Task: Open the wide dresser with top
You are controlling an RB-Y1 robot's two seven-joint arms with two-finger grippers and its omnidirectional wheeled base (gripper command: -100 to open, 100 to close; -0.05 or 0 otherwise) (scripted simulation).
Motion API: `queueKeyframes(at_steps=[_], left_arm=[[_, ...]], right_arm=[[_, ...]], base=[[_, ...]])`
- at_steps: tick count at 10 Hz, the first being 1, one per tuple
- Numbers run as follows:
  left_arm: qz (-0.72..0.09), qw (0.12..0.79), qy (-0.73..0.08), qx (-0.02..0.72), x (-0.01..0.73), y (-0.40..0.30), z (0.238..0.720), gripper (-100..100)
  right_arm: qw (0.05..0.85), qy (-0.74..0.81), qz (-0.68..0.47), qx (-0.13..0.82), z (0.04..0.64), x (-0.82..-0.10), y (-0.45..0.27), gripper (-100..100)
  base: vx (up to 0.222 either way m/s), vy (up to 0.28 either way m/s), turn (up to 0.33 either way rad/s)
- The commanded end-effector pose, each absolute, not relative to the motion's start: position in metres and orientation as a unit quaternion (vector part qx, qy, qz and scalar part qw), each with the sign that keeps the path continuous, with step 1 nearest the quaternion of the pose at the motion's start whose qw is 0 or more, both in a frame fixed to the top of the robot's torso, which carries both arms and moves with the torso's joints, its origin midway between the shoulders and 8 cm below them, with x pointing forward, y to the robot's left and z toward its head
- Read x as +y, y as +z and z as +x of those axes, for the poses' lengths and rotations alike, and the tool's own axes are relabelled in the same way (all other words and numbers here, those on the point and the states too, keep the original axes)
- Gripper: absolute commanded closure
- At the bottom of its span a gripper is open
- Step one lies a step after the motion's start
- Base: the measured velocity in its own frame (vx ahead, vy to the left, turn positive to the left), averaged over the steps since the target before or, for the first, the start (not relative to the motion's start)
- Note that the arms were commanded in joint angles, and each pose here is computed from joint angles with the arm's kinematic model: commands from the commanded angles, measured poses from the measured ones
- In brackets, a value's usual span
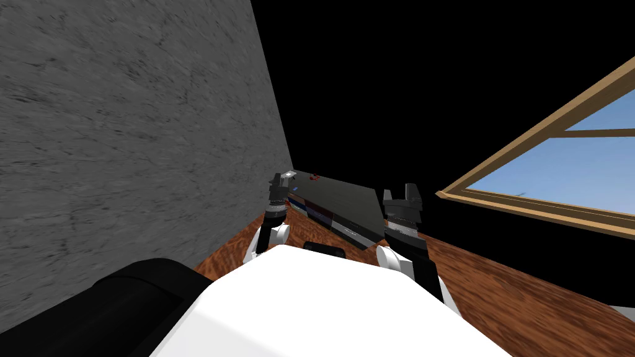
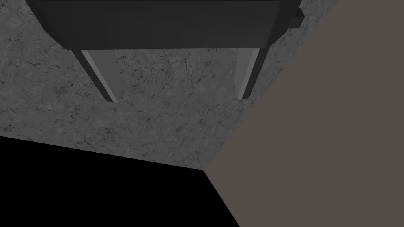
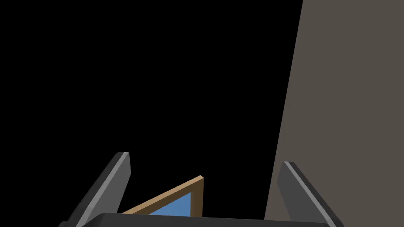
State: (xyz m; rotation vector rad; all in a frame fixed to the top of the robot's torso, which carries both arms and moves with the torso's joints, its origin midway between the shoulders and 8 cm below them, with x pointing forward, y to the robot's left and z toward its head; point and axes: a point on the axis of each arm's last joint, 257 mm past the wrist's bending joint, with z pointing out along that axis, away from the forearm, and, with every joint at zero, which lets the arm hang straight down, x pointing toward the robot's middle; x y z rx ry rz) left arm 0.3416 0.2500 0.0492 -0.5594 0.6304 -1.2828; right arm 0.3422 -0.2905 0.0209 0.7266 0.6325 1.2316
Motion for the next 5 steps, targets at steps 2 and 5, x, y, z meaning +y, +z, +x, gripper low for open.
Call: queueKeyframes(at_steps=[2, 5], left_arm=[[-0.253, 0.720, -0.580, 0.285, 0.2500, 0.0492, 0.3416, 0], [-0.253, 0.720, -0.580, 0.285, 0.2500, 0.0493, 0.3415, 0]], right_arm=[[0.710, 0.555, 0.327, 0.285, 0.3422, -0.2905, 0.0209, 0], [0.710, 0.555, 0.327, 0.285, 0.3422, -0.2905, 0.0210, 0]], base=[[0.000, 0.000, 0.000], [0.000, 0.000, 0.000]])
